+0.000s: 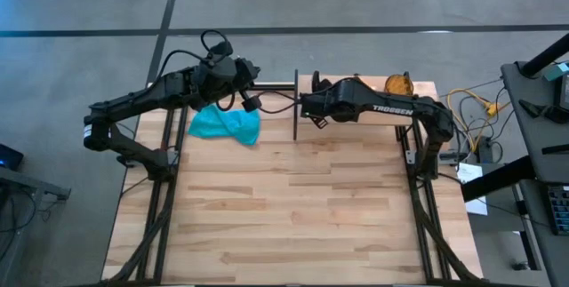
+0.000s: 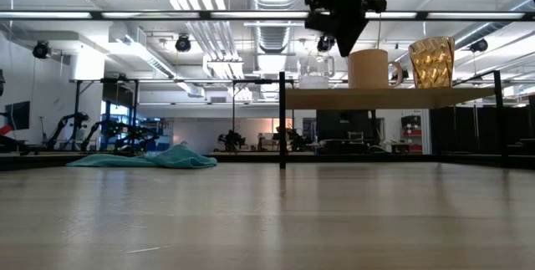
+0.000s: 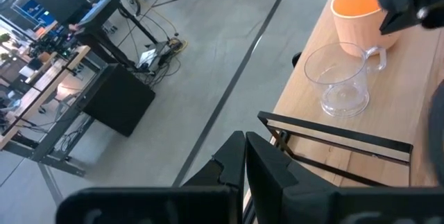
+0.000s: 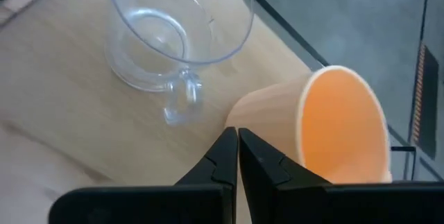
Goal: Stack small to large cups/mugs on shelf
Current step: Return to Home Position
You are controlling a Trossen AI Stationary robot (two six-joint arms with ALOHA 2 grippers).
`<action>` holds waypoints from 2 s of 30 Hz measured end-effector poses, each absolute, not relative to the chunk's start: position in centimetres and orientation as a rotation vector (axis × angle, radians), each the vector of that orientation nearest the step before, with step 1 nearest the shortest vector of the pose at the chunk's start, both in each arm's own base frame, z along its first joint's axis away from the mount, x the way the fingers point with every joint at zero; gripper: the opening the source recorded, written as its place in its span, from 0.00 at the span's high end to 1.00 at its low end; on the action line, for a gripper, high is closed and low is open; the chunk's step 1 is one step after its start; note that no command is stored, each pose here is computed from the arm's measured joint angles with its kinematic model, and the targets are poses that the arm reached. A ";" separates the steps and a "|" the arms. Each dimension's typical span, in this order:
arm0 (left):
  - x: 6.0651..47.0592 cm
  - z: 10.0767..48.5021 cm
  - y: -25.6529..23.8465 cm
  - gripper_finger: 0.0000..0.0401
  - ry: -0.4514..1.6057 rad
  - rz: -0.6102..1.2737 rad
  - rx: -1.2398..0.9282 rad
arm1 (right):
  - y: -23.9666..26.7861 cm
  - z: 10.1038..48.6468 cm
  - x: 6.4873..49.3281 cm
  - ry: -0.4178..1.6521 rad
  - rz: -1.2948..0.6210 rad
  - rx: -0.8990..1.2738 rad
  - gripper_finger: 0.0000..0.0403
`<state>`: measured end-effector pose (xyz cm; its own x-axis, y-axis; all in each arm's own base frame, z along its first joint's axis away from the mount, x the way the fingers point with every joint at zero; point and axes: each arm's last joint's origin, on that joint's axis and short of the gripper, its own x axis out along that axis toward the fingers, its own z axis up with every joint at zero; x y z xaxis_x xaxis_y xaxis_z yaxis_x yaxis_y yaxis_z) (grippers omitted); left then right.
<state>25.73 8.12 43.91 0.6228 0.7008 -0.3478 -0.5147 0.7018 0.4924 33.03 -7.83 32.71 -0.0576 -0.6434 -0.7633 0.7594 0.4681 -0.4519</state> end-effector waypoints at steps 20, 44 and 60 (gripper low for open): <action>21.7 46.4 7.0 1.00 0.454 0.733 0.352 | -1.4 43.5 28.4 0.936 -0.648 0.256 0.98; 7.3 47.5 3.4 1.00 0.199 0.816 -0.175 | 1.8 48.6 13.4 0.508 -0.475 0.269 0.98; -1.3 42.6 1.3 1.00 0.044 0.845 -0.277 | 1.8 38.6 8.3 0.116 0.014 0.229 0.98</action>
